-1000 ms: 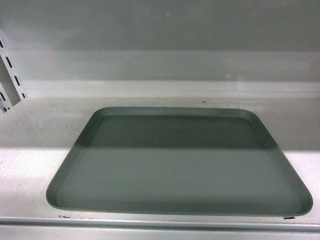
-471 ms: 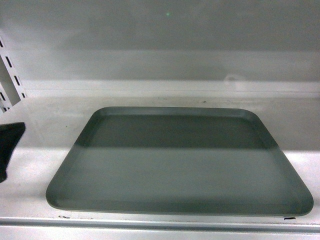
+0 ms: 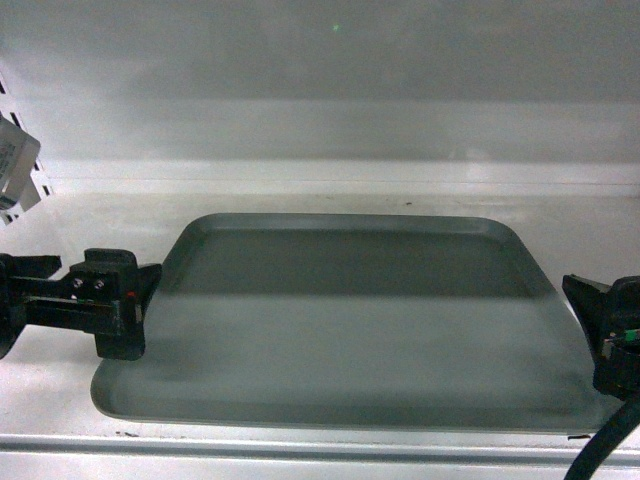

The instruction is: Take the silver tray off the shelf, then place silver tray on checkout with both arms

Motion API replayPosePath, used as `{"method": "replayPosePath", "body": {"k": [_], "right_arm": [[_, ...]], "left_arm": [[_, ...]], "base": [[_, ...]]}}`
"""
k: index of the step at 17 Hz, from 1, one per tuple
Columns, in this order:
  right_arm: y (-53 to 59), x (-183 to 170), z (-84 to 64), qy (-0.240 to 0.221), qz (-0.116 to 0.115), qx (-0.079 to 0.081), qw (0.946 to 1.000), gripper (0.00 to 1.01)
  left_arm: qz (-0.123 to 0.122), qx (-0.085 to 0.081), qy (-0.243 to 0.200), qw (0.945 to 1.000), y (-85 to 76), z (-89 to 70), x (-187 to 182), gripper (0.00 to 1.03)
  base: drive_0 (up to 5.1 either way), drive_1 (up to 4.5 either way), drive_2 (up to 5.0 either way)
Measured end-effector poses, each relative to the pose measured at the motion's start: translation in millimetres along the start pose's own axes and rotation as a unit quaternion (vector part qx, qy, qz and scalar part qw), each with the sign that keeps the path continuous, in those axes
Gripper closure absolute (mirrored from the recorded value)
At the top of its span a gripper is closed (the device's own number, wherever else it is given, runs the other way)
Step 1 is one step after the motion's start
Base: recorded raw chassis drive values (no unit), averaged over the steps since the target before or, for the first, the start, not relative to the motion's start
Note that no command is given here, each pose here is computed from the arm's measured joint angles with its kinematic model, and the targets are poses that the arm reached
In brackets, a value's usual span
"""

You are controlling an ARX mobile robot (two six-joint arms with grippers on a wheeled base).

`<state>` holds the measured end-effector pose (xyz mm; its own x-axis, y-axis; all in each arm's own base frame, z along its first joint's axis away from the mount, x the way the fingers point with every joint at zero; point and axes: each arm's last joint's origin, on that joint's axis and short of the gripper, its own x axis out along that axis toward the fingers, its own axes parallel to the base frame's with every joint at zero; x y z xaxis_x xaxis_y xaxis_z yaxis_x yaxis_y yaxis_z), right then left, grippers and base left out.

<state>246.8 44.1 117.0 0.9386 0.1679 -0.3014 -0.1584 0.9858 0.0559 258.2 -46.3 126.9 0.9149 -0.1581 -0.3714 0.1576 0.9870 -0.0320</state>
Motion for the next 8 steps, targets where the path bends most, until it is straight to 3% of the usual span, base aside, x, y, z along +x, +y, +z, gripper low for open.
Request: {"method": "replayPosePath", "body": {"k": [7,8], "right_arm": [[-5.9,42.2,-3.2,0.032,-0.006,0.004,0.9995,0.03],[-5.8,55.8,4.5,0.037,-0.005,0.015,0.9992,0.03]], "left_arm": [[-0.007,0.002,0.032,0.9995,-4.0,-1.0,26.9,0.05],[-0.012,-0.007,0.033,0.9994,-4.4,5.3,41.7,0.05]], "base": [[0.0,0.00,0.0],[0.0,0.00,0.0]]}}
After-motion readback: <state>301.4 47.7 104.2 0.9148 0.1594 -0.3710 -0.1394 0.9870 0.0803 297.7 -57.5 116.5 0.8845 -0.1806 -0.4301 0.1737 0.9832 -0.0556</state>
